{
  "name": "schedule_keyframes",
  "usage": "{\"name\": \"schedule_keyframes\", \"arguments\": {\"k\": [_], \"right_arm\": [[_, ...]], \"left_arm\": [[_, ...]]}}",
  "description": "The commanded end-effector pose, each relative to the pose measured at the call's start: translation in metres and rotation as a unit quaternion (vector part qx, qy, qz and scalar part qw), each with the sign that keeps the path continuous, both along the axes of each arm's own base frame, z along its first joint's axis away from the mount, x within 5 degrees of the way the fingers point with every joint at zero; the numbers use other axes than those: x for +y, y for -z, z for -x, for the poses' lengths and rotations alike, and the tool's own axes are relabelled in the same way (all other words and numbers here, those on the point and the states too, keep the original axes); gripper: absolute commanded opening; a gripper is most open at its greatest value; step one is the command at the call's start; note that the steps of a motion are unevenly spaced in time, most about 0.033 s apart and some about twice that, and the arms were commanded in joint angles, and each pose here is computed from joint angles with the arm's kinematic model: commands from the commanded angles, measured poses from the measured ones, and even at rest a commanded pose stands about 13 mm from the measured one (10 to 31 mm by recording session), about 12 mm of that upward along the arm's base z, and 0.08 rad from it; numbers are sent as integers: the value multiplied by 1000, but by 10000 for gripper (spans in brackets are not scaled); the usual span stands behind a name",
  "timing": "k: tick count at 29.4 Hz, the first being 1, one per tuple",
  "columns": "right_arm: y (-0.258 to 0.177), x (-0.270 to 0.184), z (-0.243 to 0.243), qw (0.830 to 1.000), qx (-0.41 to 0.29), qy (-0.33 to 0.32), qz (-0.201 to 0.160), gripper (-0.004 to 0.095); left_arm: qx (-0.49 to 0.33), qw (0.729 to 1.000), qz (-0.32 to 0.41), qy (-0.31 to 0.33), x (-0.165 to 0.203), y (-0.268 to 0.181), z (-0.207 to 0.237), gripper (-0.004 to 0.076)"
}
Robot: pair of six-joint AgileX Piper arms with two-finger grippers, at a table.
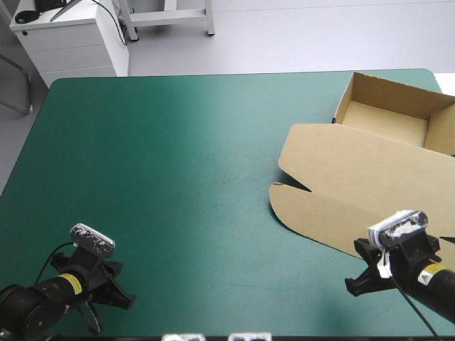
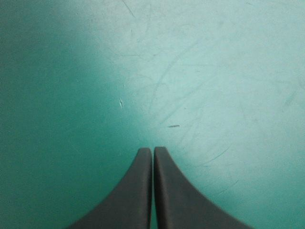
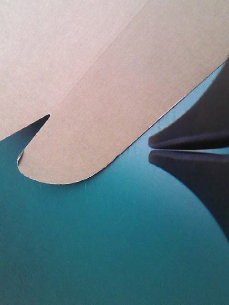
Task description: Fold the box
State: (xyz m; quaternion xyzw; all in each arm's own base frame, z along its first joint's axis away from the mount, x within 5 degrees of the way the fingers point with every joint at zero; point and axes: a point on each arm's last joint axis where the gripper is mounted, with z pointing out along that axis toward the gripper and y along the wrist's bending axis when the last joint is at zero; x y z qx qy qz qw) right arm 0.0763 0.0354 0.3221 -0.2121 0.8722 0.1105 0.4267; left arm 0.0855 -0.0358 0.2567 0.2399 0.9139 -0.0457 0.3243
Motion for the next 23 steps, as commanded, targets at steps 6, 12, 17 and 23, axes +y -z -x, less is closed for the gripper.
{"name": "schedule_keyframes", "arguments": {"k": [6, 12, 17, 23], "right_arm": [[25, -3, 34, 996, -90, 8, -24, -4], [26, -5, 48, 990, -136, 13, -39, -4], [26, -5, 48, 990, -138, 13, -37, -4], [26, -5, 48, 990, -138, 14, -36, -4]], "left_arm": [[-82, 996, 38, 11, 1, -15, 8, -8], [-84, 996, 40, 11, 2, -15, 9, -8], [-84, 996, 40, 11, 2, -15, 9, -8], [-84, 996, 40, 11, 2, -15, 9, -8]]}}
